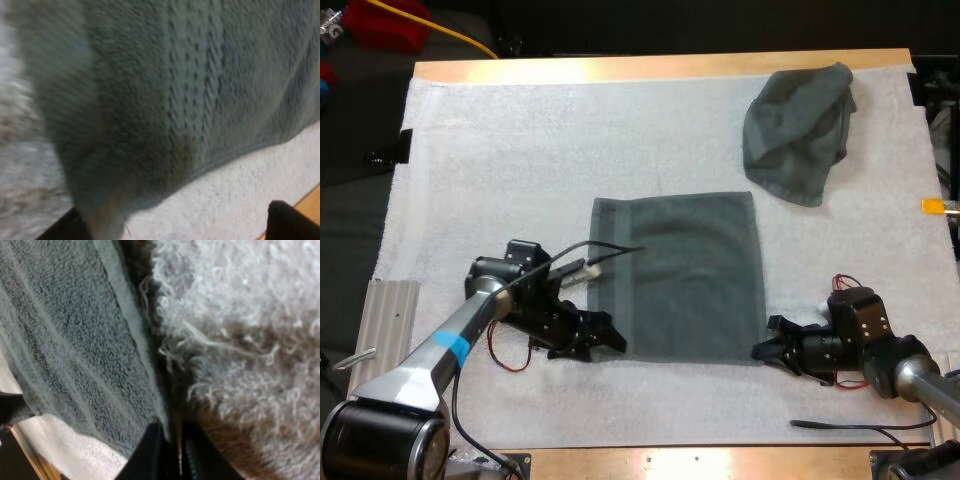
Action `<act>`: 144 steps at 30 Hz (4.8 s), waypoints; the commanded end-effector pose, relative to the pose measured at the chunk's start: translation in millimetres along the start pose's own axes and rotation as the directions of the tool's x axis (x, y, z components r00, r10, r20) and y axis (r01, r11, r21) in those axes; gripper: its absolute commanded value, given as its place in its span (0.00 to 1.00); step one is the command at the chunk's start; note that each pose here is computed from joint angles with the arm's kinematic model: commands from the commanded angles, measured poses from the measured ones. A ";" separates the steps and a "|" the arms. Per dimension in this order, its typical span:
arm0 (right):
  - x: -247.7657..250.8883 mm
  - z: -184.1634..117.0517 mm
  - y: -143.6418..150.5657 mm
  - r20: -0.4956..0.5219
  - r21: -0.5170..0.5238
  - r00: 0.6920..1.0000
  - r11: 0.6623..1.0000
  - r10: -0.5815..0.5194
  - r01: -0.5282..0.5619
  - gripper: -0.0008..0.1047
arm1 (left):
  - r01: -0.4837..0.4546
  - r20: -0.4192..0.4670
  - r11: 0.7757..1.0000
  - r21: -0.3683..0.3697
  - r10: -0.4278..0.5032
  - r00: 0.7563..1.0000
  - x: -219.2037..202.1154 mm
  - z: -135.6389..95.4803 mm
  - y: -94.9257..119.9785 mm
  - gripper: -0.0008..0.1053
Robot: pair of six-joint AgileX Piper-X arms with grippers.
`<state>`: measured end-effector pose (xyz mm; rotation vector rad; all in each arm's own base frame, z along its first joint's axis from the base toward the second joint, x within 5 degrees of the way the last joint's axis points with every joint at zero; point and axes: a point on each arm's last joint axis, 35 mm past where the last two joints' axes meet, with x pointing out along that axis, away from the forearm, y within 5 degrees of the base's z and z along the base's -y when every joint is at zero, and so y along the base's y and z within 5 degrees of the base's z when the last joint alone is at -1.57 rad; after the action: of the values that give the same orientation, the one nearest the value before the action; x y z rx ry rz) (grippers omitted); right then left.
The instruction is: Pick towel from pile, fold and stack
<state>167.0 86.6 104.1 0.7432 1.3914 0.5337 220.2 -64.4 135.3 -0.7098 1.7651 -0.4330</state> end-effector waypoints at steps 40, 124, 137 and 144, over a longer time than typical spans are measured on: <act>-6.4 -2.0 3.4 0.025 -0.111 1.000 0.994 -0.007 0.009 0.03 | -0.224 0.090 0.965 0.135 0.213 0.973 7.1 -4.4 -15.5 0.01; 18.5 110.1 76.8 0.311 0.109 0.949 0.990 0.052 -0.090 0.03 | 0.385 0.322 0.922 0.040 -0.376 0.869 -41.3 62.6 -16.9 0.01; 5.2 124.8 62.7 0.391 0.147 0.920 0.986 0.015 -0.079 0.03 | 0.291 0.443 0.956 0.041 -0.279 0.852 -44.0 69.4 -15.8 0.01; 8.2 125.1 60.1 0.381 0.153 0.924 0.985 0.014 -0.078 0.03 | 0.279 0.451 0.960 0.028 -0.261 0.854 -43.7 69.3 -14.8 0.01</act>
<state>295.2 114.4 144.6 0.9670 1.0688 0.2805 296.3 -42.6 153.0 -1.0092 1.2518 -0.3945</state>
